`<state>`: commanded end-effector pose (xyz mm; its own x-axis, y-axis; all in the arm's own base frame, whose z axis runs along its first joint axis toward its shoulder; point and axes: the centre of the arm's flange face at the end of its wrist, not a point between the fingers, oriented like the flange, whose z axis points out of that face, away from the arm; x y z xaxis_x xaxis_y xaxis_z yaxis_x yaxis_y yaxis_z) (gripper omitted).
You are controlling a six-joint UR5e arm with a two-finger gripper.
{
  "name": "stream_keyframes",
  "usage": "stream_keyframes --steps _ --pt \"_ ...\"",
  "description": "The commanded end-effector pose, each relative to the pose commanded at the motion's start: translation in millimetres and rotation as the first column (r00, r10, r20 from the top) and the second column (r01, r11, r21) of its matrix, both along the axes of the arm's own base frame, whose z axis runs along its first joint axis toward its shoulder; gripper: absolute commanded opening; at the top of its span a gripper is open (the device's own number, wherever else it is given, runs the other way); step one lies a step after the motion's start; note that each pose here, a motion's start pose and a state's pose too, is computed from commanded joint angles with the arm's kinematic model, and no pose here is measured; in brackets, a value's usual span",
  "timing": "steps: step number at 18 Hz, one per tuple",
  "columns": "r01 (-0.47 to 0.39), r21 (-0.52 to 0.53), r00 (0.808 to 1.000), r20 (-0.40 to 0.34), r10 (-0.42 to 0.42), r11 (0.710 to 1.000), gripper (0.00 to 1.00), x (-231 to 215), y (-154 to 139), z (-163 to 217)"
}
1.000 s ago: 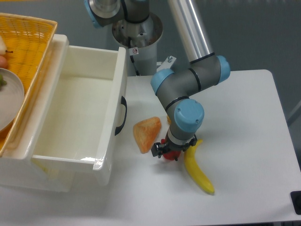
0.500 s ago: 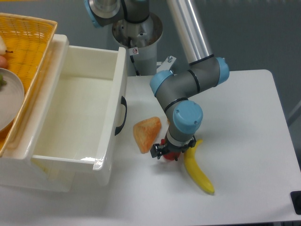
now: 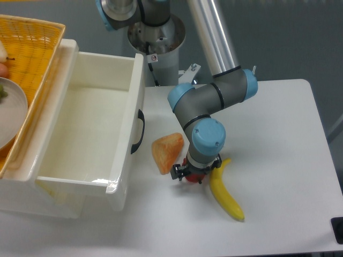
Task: Pick up the red pepper
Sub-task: 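Close the gripper fingers on the red pepper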
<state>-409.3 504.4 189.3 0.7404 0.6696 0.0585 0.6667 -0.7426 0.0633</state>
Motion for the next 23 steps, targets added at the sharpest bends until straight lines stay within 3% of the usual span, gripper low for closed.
stream_keyframes --steps 6,7,9,14,23 --pt "0.001 0.005 1.000 -0.004 -0.001 1.000 0.79 -1 1 3" --pt "0.001 0.005 1.000 -0.004 -0.001 1.000 0.69 -1 1 3" --pt "0.001 0.007 1.000 -0.006 -0.001 1.000 0.59 -3 2 2" --pt "0.003 0.019 1.000 -0.021 -0.003 1.000 0.56 -7 5 10" --pt "0.118 0.077 0.990 -0.087 -0.111 0.990 0.56 -17 15 54"
